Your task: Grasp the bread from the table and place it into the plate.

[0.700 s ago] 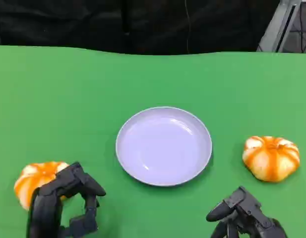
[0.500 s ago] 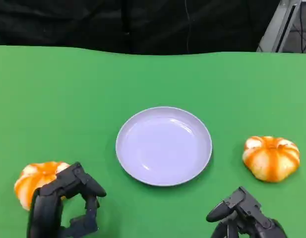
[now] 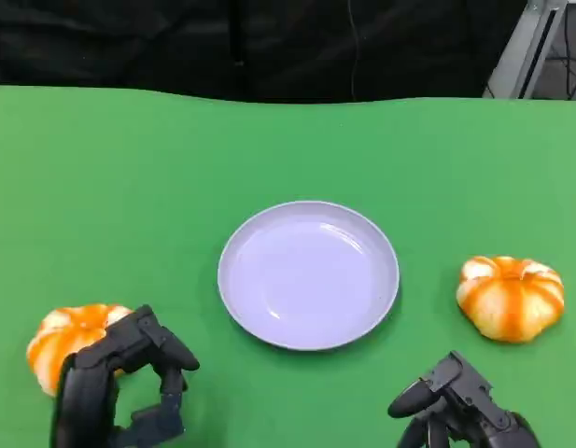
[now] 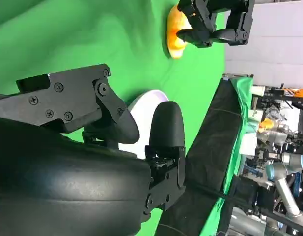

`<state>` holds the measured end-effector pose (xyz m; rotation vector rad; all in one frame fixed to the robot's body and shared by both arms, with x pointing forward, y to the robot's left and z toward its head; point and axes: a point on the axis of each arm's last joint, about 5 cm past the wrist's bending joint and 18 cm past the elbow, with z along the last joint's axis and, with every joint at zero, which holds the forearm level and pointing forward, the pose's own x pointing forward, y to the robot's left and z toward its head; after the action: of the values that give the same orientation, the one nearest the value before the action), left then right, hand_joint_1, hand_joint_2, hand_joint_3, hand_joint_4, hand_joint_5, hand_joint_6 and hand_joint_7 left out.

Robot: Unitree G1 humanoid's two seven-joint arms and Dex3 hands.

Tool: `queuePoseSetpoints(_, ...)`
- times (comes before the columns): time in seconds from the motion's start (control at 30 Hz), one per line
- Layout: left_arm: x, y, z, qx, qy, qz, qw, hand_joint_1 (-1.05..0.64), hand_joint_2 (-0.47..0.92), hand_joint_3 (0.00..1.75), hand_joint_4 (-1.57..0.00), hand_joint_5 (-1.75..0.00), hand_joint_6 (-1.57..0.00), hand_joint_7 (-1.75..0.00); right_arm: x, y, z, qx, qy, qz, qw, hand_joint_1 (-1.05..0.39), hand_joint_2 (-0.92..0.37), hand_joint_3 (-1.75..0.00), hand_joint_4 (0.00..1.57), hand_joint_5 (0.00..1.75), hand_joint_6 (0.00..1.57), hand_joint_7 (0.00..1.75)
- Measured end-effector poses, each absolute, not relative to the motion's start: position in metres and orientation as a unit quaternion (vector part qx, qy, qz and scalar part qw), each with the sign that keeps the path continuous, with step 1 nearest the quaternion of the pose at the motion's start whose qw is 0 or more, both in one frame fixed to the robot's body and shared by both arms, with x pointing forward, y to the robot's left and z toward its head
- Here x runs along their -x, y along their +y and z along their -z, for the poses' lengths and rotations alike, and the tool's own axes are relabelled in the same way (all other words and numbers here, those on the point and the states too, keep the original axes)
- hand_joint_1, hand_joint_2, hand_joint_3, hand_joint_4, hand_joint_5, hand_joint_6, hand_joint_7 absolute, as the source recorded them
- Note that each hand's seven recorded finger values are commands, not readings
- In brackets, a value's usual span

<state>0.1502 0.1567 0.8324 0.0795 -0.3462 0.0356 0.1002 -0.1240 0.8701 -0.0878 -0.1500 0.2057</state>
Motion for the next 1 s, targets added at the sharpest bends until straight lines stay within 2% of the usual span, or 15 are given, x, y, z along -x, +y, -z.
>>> queuePoseSetpoints(0.03,-0.150,0.158,-0.832,-0.038,-0.172,-0.015,0.984,-0.14,0.66,0.83,-0.81,-1.32,-0.94,-0.73,-0.100,-0.124,-0.870,0.044,-0.075,-0.103,0.991,-0.05,-0.92,-1.17,0.36,1.75,0.16,1.75)
queuePoseSetpoints(0.1,-0.151,0.159,-0.833,-0.039,-0.172,-0.007,0.984,-0.18,0.81,0.49,-0.78,-1.04,-0.95,-0.36,-0.100,-0.124,-0.870,0.044,-0.075,-0.103,0.991,-0.06,-0.92,-1.17,0.36,1.75,0.16,1.75)
queuePoseSetpoints(0.13,-0.151,0.160,-0.833,-0.041,-0.172,-0.003,0.984,-0.20,0.86,0.37,-0.77,-0.96,-0.96,-0.25,-0.100,-0.124,-0.870,0.044,-0.075,-0.103,0.991,-0.06,-0.92,-1.17,0.36,1.75,0.16,1.75)
queuePoseSetpoints(0.2,-0.151,0.162,-0.833,-0.046,-0.171,0.002,0.984,-0.25,0.90,0.22,-0.72,-0.78,-0.88,-0.10,-0.100,-0.124,-0.870,0.044,-0.075,-0.102,0.991,-0.06,-0.92,-1.17,0.36,1.75,0.16,1.75)
queuePoseSetpoints(0.27,-0.152,0.165,-0.834,-0.070,-0.166,0.013,0.984,-0.28,0.92,0.18,-0.69,-0.70,-0.80,-0.04,-0.100,-0.123,-0.870,0.045,-0.075,-0.102,0.991,-0.06,-0.92,-1.17,0.36,1.75,0.16,1.75)
queuePoseSetpoints(0.43,-0.159,0.177,-0.844,-0.194,-0.146,0.032,0.970,-0.44,0.92,0.13,-0.50,-0.50,-0.52,0.00,-0.101,-0.121,-0.870,0.044,-0.075,-0.102,0.991,-0.06,-0.92,-1.16,0.35,1.75,0.15,1.75)
queuePoseSetpoints(0.63,-0.172,0.190,-0.865,-0.361,-0.110,0.022,0.926,-0.54,0.92,0.10,-0.34,-0.29,-0.34,0.00,-0.103,-0.117,-0.871,0.037,-0.075,-0.102,0.991,-0.06,-0.92,-1.15,0.35,1.75,0.15,1.75)
queuePoseSetpoints(0.8,-0.178,0.194,-0.884,-0.487,-0.074,0.024,0.870,-0.55,0.92,0.11,-0.39,-0.26,-0.32,-0.01,-0.105,-0.115,-0.871,0.041,-0.080,-0.103,0.991,-0.05,-0.92,-1.16,0.36,1.75,0.16,1.75)
queuePoseSetpoints(1.0,-0.180,0.187,-0.894,-0.576,-0.018,0.039,0.817,-0.54,0.92,0.07,-0.37,-0.21,-0.31,0.00,-0.105,-0.114,-0.869,0.040,-0.080,-0.105,0.990,-0.05,-0.92,-1.18,0.36,1.75,0.16,1.75)
